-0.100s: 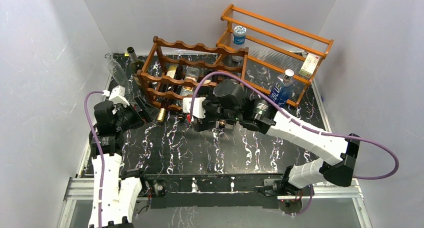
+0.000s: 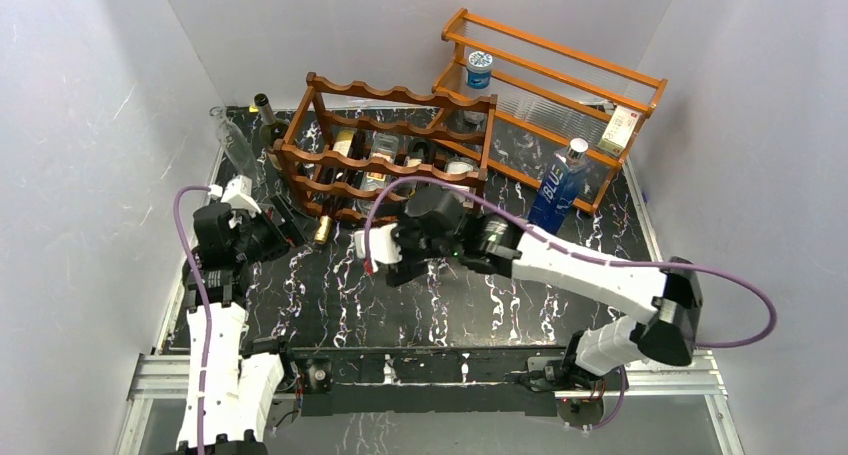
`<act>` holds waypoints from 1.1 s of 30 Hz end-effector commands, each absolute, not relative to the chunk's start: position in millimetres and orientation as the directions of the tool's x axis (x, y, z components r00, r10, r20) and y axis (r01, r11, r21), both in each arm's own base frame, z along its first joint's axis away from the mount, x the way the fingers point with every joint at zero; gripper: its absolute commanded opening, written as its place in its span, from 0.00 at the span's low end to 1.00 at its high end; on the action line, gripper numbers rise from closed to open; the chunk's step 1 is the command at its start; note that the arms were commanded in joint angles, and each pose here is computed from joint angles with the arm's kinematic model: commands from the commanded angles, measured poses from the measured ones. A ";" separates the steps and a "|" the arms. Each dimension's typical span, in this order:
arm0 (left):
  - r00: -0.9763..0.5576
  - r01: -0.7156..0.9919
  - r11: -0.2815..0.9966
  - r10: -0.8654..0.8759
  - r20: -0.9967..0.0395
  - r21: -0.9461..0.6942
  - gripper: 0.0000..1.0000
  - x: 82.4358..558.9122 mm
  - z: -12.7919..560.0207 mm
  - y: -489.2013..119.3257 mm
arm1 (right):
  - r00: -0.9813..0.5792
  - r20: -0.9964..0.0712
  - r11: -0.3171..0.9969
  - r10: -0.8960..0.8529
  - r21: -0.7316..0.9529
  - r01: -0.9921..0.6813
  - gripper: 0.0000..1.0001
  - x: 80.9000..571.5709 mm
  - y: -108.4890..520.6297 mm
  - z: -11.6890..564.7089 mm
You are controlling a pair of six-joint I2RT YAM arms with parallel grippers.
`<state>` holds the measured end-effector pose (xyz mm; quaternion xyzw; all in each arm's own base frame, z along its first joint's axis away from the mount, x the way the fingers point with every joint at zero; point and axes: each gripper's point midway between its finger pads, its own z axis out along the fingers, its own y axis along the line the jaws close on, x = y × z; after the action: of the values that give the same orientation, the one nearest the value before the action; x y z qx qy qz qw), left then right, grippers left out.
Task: Take the wine bottle off the wine rack
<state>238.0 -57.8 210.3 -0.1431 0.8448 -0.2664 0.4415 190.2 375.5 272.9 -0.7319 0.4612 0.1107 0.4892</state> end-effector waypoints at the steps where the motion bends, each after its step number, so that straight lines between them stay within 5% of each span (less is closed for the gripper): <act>1: -0.606 -0.107 0.654 -0.640 -0.473 -0.749 0.88 244.6 187.5 -76.7 | 0.574 -0.664 -0.048 -0.479 -0.633 -0.772 0.98 191.3 412.2 251.3; 3: -0.596 -0.142 0.613 -0.680 -0.427 -0.777 0.83 249.5 176.6 -77.5 | 0.334 -0.826 0.172 -0.453 -0.449 -0.877 0.98 201.4 429.2 249.0; 5: -0.597 -0.155 0.652 -0.661 -0.456 -0.742 0.83 249.8 164.8 -71.2 | -0.088 -0.937 0.444 -0.337 -0.076 -0.893 0.98 204.7 435.7 235.1; 7: -0.601 -0.152 0.661 -0.652 -0.462 -0.735 0.84 249.2 163.2 -70.7 | -0.415 -0.892 0.708 -0.179 0.177 -0.684 0.98 221.6 422.7 206.0; 9: -0.596 -0.149 0.664 -0.651 -0.469 -0.732 0.85 249.3 164.1 -70.1 | -0.511 -0.853 0.780 -0.107 0.246 -0.575 0.98 226.0 417.6 188.9; 14: -0.591 -0.096 0.690 -0.619 -0.517 -0.717 0.88 246.5 170.1 -70.8 | -0.524 -0.841 0.952 0.131 0.254 -0.169 0.98 263.0 377.8 135.0; 33: -0.581 0.057 0.683 -0.570 -0.580 -0.728 0.93 237.7 188.0 -85.3 | -0.384 -0.904 0.982 0.188 0.174 0.071 0.82 300.7 370.4 61.6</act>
<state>240.2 -78.9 180.0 -0.1814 0.8167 -0.3510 0.4205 283.4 363.0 51.9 0.0150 0.8531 0.0405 0.5200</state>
